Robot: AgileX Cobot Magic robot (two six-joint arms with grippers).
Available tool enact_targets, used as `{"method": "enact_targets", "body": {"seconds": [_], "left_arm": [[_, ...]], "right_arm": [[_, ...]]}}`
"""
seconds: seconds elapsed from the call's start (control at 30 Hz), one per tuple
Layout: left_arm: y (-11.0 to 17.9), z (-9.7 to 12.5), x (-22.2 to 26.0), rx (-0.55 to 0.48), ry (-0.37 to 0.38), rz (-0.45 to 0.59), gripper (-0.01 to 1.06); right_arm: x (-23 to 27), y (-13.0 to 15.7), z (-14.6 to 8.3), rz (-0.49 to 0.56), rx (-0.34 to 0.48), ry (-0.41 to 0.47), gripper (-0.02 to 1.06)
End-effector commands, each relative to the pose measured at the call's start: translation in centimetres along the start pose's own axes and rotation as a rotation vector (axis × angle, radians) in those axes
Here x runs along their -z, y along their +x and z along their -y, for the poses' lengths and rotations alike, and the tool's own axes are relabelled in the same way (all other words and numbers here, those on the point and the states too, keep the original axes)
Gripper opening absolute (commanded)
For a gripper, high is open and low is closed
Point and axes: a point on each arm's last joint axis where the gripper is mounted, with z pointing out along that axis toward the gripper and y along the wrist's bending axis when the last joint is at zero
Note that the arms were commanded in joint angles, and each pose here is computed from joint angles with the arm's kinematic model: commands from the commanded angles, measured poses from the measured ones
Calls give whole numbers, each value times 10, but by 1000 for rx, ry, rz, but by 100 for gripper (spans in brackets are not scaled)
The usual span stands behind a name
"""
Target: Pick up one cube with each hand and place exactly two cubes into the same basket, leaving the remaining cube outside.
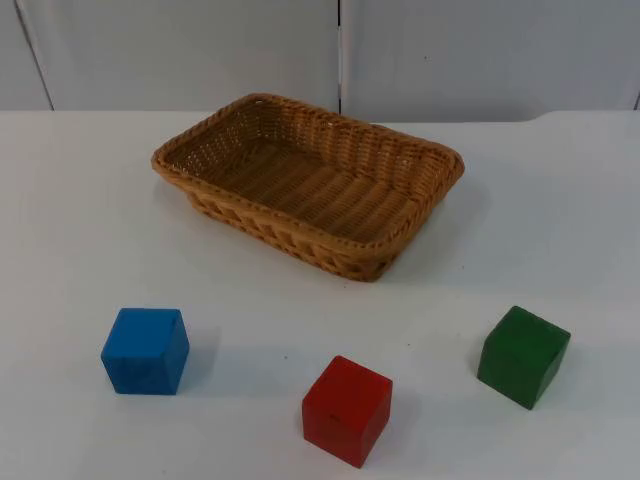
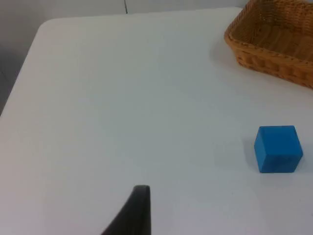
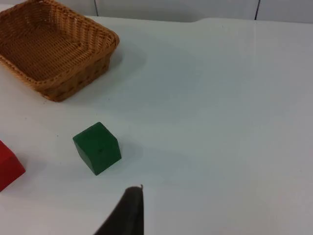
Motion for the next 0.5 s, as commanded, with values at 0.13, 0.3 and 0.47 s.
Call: {"method": "enact_targets", "body": {"seconds": [0.13, 0.3, 0.47], "left_arm": [[-8, 0, 9, 5, -3, 58, 105], [-14, 0, 1, 10, 6, 19, 105], [-18, 1, 0, 14, 11, 54, 105]], "right_arm": [[2, -1, 0, 18, -7, 3, 105], [9, -9, 0, 40, -7, 3, 105], [4, -21, 0, -2, -5, 2, 105]]}}
